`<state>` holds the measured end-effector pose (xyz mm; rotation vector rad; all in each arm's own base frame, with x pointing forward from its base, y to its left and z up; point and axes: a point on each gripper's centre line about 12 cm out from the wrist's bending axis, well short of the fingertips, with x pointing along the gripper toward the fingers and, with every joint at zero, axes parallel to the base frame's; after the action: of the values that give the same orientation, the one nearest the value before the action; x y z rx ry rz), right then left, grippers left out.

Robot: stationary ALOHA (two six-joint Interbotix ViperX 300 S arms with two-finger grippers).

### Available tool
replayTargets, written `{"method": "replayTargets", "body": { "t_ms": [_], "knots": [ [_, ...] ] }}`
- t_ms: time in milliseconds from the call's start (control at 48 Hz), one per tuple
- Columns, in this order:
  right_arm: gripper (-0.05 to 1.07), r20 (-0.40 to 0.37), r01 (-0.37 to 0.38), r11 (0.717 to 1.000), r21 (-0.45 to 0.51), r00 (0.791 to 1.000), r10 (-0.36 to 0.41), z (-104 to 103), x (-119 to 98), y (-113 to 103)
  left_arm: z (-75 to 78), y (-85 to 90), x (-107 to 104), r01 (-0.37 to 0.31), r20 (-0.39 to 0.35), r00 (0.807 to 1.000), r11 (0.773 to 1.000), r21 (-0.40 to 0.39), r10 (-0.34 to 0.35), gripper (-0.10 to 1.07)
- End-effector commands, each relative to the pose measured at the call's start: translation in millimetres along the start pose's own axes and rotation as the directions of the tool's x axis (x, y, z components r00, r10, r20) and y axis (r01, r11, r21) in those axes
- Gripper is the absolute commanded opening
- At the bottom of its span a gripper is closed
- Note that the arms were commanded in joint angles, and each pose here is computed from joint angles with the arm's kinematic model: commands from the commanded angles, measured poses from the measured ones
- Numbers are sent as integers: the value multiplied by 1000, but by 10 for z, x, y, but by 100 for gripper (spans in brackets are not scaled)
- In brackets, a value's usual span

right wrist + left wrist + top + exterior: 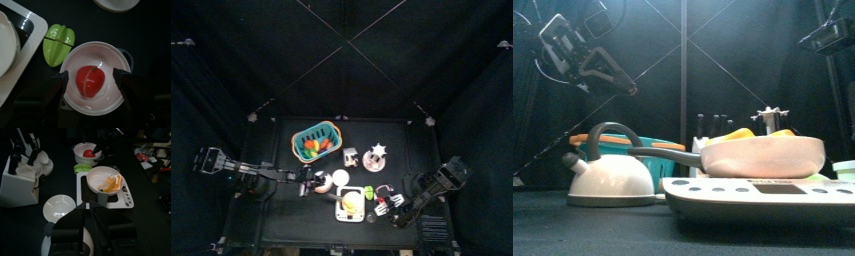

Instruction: Grab cut squash half

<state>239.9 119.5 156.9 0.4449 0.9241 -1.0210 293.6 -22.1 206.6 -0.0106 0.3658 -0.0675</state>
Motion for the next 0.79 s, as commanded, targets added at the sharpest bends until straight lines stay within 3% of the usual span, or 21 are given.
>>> {"method": "replayTargets", "body": {
  "t_ms": [0,83,250,458,583,771],
  "knots": [
    [100,22,-90,996,19,996,89,124,-165,136,57,-1,5,0,20,1000,1000,-2,0,59],
    [100,72,-169,986,4,983,168,217,-251,280,57,0,5,-1,20,1000,1000,-4,1,59],
    [100,183,-339,938,-77,920,347,409,-373,632,57,5,5,-3,20,1000,1000,-5,3,59],
    [100,179,-449,885,-122,867,464,529,-258,1004,50,6,4,-3,18,1000,1000,-6,3,59],
    [100,170,-478,867,-137,851,496,571,-179,1136,50,6,4,-3,18,1000,1000,-6,3,59],
    [100,157,-477,866,-150,853,497,553,-61,1204,38,6,2,-3,15,1000,1000,-5,3,59]
  ]
}}
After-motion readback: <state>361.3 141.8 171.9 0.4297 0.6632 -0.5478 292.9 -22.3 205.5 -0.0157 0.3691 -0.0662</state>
